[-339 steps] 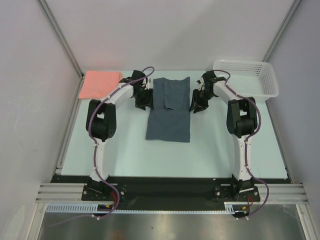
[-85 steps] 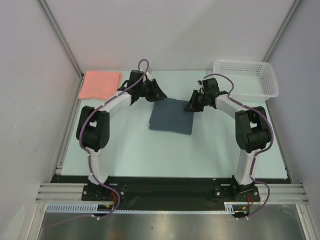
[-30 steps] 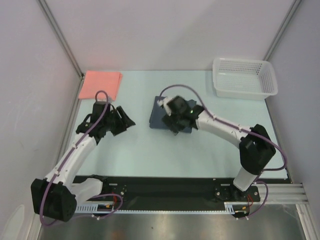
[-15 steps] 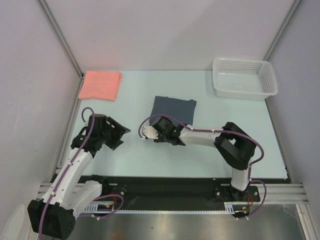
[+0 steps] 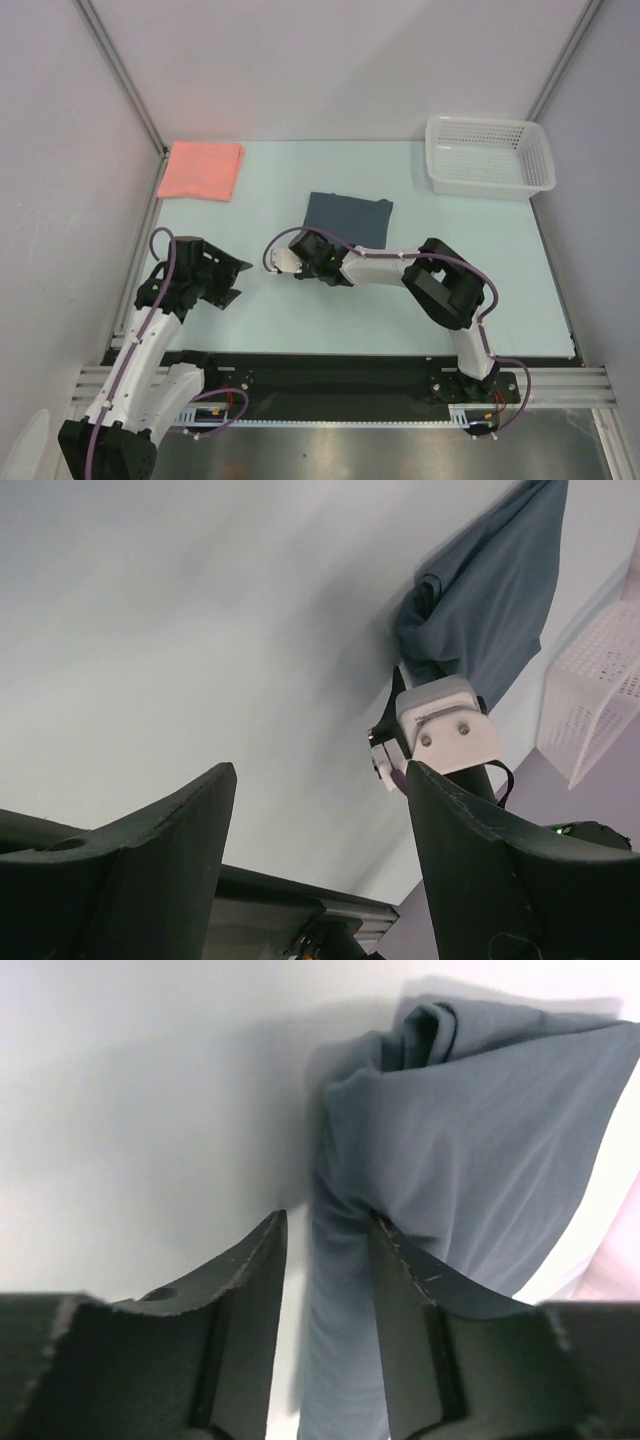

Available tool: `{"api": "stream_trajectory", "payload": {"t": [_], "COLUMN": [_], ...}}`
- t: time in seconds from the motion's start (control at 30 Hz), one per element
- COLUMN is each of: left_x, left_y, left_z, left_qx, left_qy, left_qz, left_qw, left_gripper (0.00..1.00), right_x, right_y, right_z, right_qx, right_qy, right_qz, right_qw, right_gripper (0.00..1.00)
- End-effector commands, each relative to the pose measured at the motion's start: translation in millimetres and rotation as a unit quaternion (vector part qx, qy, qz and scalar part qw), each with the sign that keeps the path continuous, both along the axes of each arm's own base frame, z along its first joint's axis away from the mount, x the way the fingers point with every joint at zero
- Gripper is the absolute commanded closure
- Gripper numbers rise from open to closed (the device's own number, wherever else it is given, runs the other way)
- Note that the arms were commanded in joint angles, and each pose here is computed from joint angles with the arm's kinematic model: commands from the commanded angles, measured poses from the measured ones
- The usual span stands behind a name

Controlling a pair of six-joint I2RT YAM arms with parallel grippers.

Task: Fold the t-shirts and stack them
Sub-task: Neatly place the folded tshirt to the corner

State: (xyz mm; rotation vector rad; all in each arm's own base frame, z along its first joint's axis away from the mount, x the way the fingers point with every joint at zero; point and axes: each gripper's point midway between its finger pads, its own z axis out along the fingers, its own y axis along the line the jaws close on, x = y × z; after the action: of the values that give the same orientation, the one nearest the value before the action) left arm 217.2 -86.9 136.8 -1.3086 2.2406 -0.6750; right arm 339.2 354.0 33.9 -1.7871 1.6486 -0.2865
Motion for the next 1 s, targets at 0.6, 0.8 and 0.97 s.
{"api": "stream_trajectory", "payload": {"t": [0.6, 0.8, 0.97], "left_x": [56.0, 87.3, 112.2], "left_y": [-23.9, -51.7, -62.2], "left_z": [-17.3, -34.8, -30.4], "left_qx": [-0.050, -0.129, -0.163], "left_qy": [-0.038, -0.042, -0.067], "left_qz": [-0.110, -0.155, -0.154], "left_qw": [0.992, 0.979, 0.972], "left_gripper": [0.00, 0.00, 0.00], "right_x": [22.7, 24.4, 23.4], "right_y": [0.4, -2.8, -3.0], "right_z": [50.5, 62.8, 73.1], "right_qx": [0.066, 0.074, 0.082], "right_qy": [-0.006, -0.013, -0.016], "right_qz": [-0.017, -0.019, -0.016], "right_qw": [0.998, 0.997, 0.996], "right_gripper": [1.00, 1.00, 1.00]}}
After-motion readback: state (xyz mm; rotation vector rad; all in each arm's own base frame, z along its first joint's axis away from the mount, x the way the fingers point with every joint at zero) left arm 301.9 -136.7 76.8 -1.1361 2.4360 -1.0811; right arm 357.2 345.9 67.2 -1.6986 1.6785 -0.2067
